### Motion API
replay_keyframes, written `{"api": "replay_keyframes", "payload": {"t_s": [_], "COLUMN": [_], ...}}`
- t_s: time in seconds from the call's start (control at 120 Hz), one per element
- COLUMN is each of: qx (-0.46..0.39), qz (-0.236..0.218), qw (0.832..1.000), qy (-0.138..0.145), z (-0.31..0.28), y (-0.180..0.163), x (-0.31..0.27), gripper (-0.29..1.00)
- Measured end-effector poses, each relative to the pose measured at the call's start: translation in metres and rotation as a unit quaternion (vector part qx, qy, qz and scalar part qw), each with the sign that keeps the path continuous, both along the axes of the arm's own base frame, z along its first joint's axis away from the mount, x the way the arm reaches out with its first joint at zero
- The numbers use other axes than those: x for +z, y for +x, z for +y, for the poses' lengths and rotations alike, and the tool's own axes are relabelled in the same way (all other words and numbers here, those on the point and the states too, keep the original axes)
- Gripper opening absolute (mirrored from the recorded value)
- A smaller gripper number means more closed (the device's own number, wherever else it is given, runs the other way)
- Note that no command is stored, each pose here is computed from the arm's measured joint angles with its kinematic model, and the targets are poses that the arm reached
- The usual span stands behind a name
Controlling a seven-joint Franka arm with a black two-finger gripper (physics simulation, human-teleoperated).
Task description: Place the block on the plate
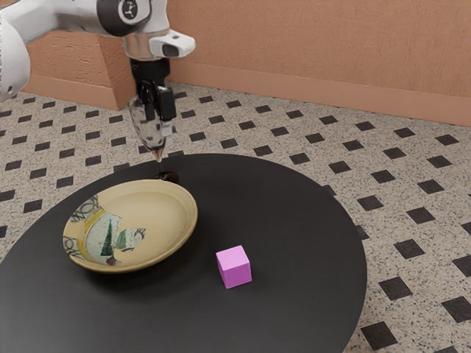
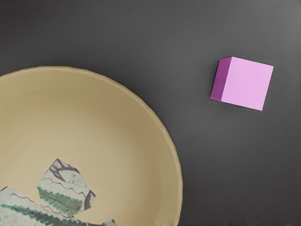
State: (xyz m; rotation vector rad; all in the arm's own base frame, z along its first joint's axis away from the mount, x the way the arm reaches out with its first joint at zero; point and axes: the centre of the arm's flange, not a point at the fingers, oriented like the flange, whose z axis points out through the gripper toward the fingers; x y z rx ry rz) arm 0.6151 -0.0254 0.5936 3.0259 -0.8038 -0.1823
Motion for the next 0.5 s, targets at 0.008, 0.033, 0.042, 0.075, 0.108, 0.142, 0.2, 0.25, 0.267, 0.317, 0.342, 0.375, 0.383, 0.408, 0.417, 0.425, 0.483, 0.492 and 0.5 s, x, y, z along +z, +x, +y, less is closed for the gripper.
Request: {"api": "replay_keyframes", "payload": {"t_s": [0.008,0.033,0.042,0.075,0.108,0.142,0.2,0.25,0.267,0.317,0.342,0.375,0.383,0.408,0.417,0.425,0.483,0.492,0.5], "qx": [-0.002,-0.006,-0.008,-0.016,-0.024,-0.035,-0.051,-0.062,-0.065,-0.076,-0.081,-0.086,-0.087,-0.09,-0.091,-0.092,-0.1,-0.101,-0.103], "qz": [0.0,0.0,0.0,0.0,-0.002,-0.004,-0.005,-0.002,-0.001,0.004,0.005,0.009,0.01,0.012,0.012,0.012,0.009,0.009,0.008], "qw": [1.0,1.0,1.0,1.0,1.0,0.999,0.999,0.998,0.998,0.997,0.997,0.996,0.996,0.996,0.996,0.996,0.995,0.995,0.995], "qy": [0.0,-0.001,-0.001,-0.002,-0.003,-0.002,0.002,0.004,0.005,0.006,0.006,0.006,0.006,0.005,0.005,0.005,0.003,0.003,0.003], "z": [0.0,0.0,0.0,-0.001,-0.004,-0.01,-0.02,-0.024,-0.026,-0.033,-0.036,-0.037,-0.038,-0.039,-0.039,-0.039,-0.043,-0.044,-0.045], "y": [0.0,0.0,0.0,0.0,-0.001,-0.001,-0.002,-0.002,-0.001,-0.001,0.0,0.0,0.0,0.001,0.001,0.001,0.003,0.004,0.004], "x": [0.0,0.0,0.0,0.0,0.0,0.001,-0.002,-0.009,-0.013,-0.025,-0.03,-0.039,-0.041,-0.049,-0.051,-0.052,-0.062,-0.063,-0.065], "gripper": [0.7,0.7,0.7,0.7,0.7,0.7,0.7,0.7,0.7,0.7,0.7,0.7,0.7,0.7,0.7,0.7,0.7,0.7,0.7]}}
